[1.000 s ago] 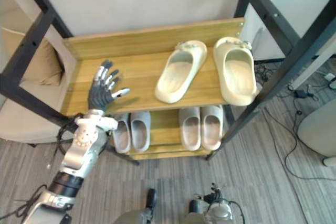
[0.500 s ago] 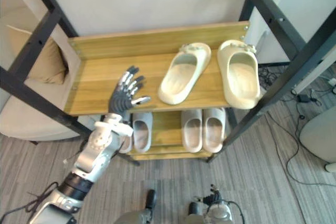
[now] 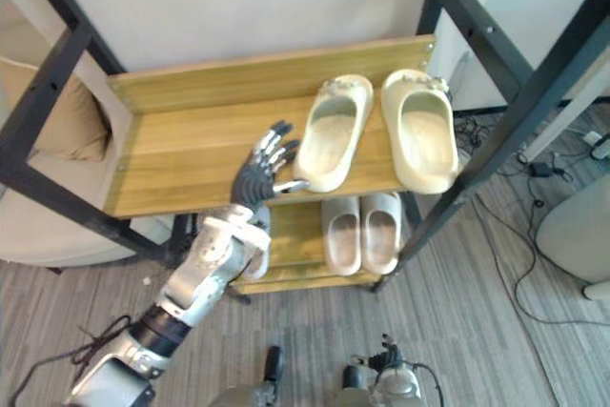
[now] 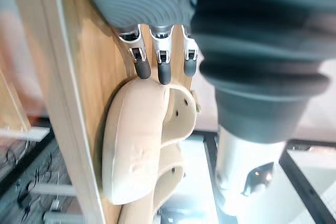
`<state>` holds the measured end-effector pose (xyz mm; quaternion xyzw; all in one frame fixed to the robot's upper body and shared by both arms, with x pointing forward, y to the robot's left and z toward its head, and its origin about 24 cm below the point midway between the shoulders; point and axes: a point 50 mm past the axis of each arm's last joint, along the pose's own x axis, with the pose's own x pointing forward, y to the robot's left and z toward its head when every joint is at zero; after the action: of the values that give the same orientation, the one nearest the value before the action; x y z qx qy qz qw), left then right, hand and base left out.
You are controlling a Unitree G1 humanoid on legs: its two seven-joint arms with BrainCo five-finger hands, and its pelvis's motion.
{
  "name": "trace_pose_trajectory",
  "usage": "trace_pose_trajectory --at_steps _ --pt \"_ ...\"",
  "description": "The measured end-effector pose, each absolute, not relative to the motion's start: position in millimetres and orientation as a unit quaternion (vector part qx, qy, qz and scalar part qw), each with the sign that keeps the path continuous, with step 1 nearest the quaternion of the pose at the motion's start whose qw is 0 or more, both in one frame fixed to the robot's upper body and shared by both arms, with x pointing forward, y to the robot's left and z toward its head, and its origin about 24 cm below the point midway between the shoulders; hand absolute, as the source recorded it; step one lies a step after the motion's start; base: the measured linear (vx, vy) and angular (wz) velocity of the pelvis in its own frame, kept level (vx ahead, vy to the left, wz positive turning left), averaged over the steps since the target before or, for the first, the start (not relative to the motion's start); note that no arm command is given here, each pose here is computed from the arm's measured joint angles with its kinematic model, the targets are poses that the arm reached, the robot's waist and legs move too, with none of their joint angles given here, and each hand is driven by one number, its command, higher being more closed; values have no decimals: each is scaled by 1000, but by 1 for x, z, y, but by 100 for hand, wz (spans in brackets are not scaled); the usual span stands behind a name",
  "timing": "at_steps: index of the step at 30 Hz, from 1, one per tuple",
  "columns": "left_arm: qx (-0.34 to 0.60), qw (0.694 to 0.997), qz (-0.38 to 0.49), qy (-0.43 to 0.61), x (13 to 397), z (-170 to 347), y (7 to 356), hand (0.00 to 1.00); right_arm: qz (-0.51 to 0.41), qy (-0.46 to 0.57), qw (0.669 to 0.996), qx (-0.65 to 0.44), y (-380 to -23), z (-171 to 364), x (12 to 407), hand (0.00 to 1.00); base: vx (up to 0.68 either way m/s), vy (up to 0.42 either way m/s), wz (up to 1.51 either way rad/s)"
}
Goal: Organize the slippers on the shoe rack
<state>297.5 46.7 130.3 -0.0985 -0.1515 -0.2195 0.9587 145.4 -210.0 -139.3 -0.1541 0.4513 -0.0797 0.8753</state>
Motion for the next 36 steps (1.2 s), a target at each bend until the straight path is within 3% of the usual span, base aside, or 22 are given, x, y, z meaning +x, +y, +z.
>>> trace_pose_trajectory --at_steps 7,19,31,36 --pt "-111 952 -243 -150 297 135 26 0 -83 449 876 -156 -210 -139 147 0 -5 0 -2" --pt "-94 955 -234 -153 306 137 28 0 -84 444 878 -156 -210 -137 151 0 -8 1 -3" --pt "-91 963 -187 -170 315 146 59 0 -81 445 878 -155 -209 -137 151 0 1 -6 4" --pt "-136 946 -191 -224 294 168 72 0 -74 449 877 -155 -208 -139 148 0 -13 -6 5"
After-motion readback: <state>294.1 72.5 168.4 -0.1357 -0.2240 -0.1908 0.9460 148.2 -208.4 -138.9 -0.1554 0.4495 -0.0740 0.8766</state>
